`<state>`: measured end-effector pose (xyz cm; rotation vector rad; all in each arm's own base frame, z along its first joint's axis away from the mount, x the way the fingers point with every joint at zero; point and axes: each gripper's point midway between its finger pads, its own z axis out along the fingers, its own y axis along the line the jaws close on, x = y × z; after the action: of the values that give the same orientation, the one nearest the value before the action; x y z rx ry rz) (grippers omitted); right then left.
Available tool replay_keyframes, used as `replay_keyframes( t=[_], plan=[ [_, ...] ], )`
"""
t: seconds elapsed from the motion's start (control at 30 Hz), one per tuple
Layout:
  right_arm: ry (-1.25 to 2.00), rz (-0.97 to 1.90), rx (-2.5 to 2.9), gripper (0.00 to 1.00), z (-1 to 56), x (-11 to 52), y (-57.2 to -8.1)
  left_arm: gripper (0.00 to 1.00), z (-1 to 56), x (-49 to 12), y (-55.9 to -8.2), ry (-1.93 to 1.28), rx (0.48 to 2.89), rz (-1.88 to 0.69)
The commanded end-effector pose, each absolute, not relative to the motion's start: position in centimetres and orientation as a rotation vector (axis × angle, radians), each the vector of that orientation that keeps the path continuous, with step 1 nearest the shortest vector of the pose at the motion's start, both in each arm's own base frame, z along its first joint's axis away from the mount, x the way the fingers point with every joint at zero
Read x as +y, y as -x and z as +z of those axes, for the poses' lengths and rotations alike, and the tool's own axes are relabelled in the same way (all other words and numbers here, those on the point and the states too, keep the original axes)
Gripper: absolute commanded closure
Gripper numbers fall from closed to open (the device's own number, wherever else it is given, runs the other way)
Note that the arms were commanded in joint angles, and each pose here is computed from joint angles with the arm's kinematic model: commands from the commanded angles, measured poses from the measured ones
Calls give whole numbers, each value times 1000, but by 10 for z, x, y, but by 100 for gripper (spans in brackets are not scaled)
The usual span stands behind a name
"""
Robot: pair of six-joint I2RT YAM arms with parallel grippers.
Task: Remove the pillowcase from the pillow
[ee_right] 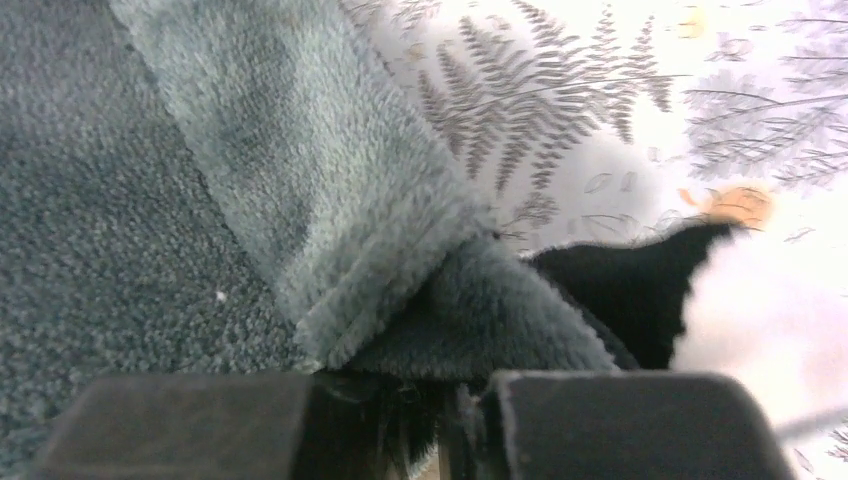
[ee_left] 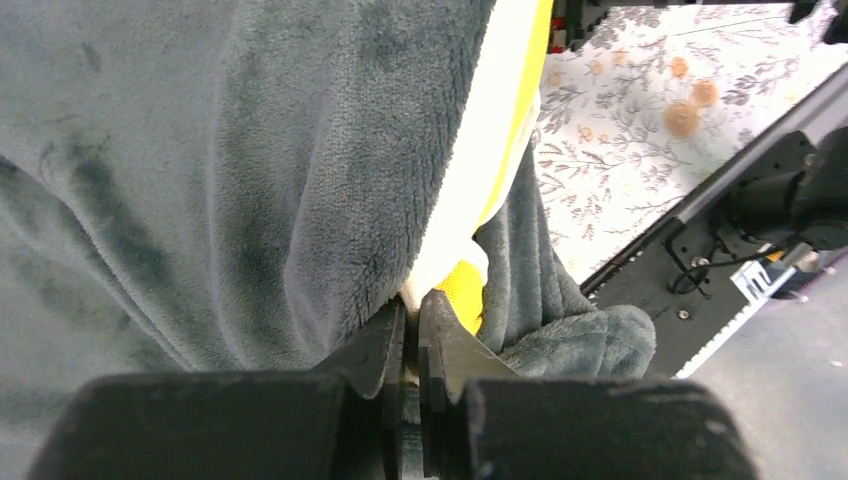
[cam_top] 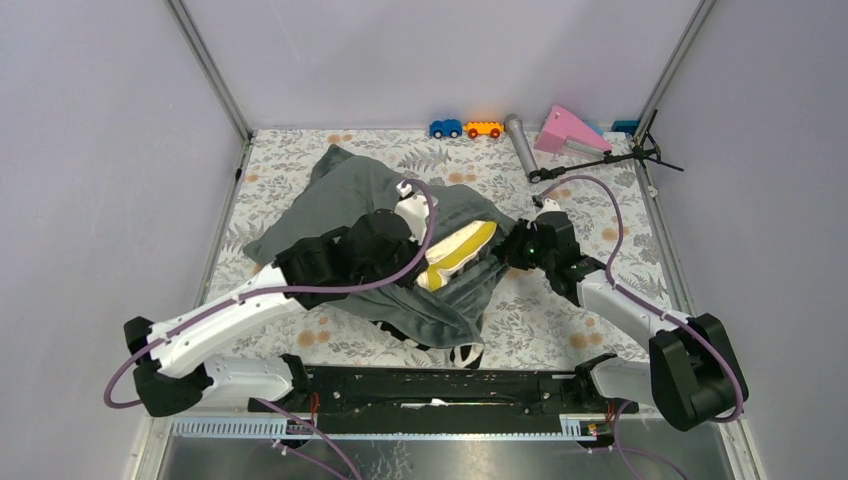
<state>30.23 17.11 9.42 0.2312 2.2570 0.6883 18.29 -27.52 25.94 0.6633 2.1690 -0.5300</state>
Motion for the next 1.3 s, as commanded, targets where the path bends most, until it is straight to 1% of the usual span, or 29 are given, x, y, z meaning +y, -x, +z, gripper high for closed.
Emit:
replay_keyframes(
  t=[0.0,0.13,0.2,0.33,0.43,0.57,0.6,0.7,0.73,0.77,0.9,1.03,1.27],
  plan=[
    [-111,811,2200,80,107,186,-310,100,317,-288,-167,-652,1997,-796],
    [-22,895,2264,73,104,200,-300,100,329,-311,-168,-641,1949,-951],
    [-3,896,2265,67,107,199,-295,100,330,-318,-182,-562,1959,-959],
    [-12,808,2188,50,131,180,-285,100,316,-326,-215,-446,2010,-951],
    [-7,786,2156,44,144,171,-273,100,307,-337,-226,-438,2015,-976],
    [21,869,2124,33,168,176,-256,100,298,-352,-231,-467,2019,-1001],
    [24,900,2110,29,176,179,-253,100,297,-354,-233,-471,2020,-1002],
    [-18,1009,2066,9,199,188,-249,100,295,-357,-234,-482,2022,-1001],
    [-61,1043,2056,3,204,190,-250,100,294,-358,-234,-484,2022,-1001],
    [-127,1070,2058,1,206,191,-251,100,295,-358,-234,-484,2020,-1001],
    [-323,1230,1998,0,214,199,-256,100,293,-359,-234,-489,2021,-1008],
    [-373,1386,1911,0,227,209,-257,100,292,-361,-230,-505,2022,-1028],
    [-395,1429,1932,0,224,219,-264,100,298,-366,-220,-551,1995,-1098]
  ],
)
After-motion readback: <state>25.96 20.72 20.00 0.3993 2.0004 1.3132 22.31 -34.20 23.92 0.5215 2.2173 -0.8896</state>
